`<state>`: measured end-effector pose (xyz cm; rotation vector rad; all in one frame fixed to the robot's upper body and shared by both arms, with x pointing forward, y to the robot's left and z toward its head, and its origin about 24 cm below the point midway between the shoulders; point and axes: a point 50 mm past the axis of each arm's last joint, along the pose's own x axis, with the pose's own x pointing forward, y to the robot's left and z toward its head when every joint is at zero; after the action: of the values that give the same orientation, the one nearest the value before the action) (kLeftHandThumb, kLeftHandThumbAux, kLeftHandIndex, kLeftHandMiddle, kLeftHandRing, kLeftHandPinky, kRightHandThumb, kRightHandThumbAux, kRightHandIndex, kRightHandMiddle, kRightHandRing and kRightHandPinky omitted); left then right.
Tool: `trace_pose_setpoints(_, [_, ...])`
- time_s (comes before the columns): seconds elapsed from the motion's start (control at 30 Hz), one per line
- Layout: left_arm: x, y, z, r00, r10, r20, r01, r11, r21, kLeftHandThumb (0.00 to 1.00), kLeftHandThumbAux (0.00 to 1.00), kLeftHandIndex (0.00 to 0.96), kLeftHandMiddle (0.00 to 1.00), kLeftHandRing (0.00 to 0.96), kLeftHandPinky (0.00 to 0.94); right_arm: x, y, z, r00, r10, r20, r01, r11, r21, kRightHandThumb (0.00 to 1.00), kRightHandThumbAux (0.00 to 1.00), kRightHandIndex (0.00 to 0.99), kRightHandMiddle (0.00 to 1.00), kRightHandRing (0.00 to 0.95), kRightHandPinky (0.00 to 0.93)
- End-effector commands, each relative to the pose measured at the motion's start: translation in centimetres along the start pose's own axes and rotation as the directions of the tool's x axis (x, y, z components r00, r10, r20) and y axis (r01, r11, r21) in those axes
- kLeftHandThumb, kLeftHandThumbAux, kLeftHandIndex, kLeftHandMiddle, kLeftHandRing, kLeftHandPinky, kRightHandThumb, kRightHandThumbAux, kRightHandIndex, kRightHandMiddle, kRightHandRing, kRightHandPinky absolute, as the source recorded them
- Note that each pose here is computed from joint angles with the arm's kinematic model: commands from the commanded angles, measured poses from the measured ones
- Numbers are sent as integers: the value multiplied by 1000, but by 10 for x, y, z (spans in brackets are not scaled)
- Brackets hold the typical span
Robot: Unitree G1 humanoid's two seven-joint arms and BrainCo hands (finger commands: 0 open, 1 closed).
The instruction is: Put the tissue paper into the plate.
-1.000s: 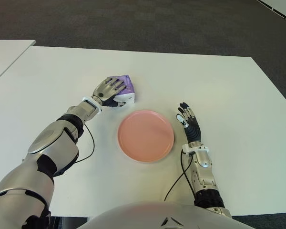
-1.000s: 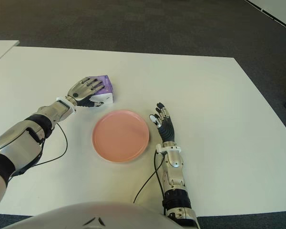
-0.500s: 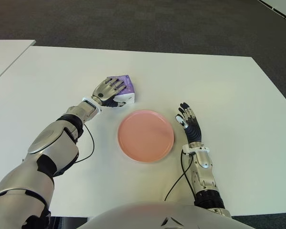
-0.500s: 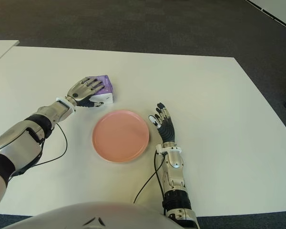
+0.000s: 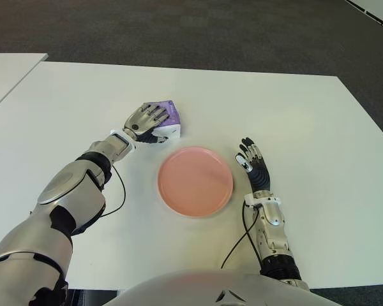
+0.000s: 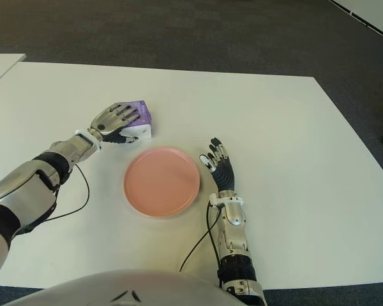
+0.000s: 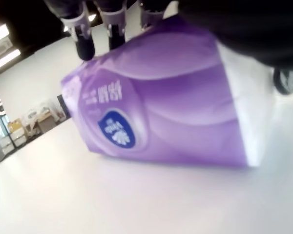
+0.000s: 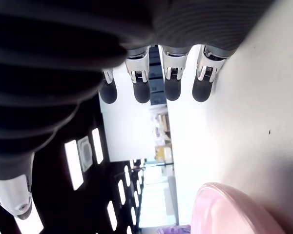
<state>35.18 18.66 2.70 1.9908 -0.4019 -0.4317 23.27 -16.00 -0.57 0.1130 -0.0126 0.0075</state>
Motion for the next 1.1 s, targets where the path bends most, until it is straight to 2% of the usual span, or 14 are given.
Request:
trace_pose_setpoints(0.03, [-21,-30,23,993,-42,109,33,995,90,471,299,0,22,49,126,-17,-6,-22,991,-29,-132,31,999,14,452,562,68,52,0,0])
trace_pose_setpoints(0.1, [-21,-29,25,994,-6,107,-3,996,84,636,401,36,87,148,246,-17,-6,-22,991,-27,-132,29,999,13,448,562,67,50,0,1])
trace_pose_setpoints(0.13, [-21,-29,26,995,7,102,-14,997,75,665,416,44,99,165,266,-17,-6,-21,991,-26,-131,28,1000,13,448,562,67,50,0,1])
trace_pose_setpoints(0.2, [-21,-28,28,995,17,97,-23,998,63,772,461,120,163,249,357,-18,-6,-21,991,-24,-129,26,1000,13,442,565,68,51,0,6])
trace_pose_setpoints(0.4, [-20,-29,34,994,31,109,-38,997,65,896,533,282,284,380,452,-18,-6,-20,992,-17,-123,18,1000,8,431,570,70,52,0,1])
trace_pose_setpoints(0.5, [-21,-29,35,991,40,125,-49,996,75,966,644,330,320,373,472,-18,-7,-19,993,-13,-120,14,1000,7,431,573,68,48,0,0])
trace_pose_setpoints(0.67, [-22,-35,43,992,-3,128,-5,998,59,994,691,368,350,368,482,-18,-7,-18,993,-8,-117,10,1000,13,432,574,67,47,0,2])
trace_pose_setpoints(0.8, [-23,-38,47,993,-30,114,25,999,42,998,673,393,391,425,522,-18,-8,-18,993,-7,-120,9,1000,15,434,575,73,50,3,9])
trace_pose_setpoints(0.93, [-23,-38,46,994,-31,104,27,999,46,999,666,364,443,465,539,-18,-7,-18,993,-7,-122,9,1000,16,436,577,75,50,5,10])
trace_pose_setpoints(1.0, [-23,-39,46,996,-29,90,25,999,44,969,656,377,482,509,643,-18,-8,-18,993,-7,-122,9,1000,16,440,579,75,51,6,11])
trace_pose_setpoints(1.1, [-24,-40,46,998,-26,52,26,1000,3,954,653,383,499,526,720,-18,-8,-18,993,-6,-121,8,1000,17,443,580,76,54,8,13])
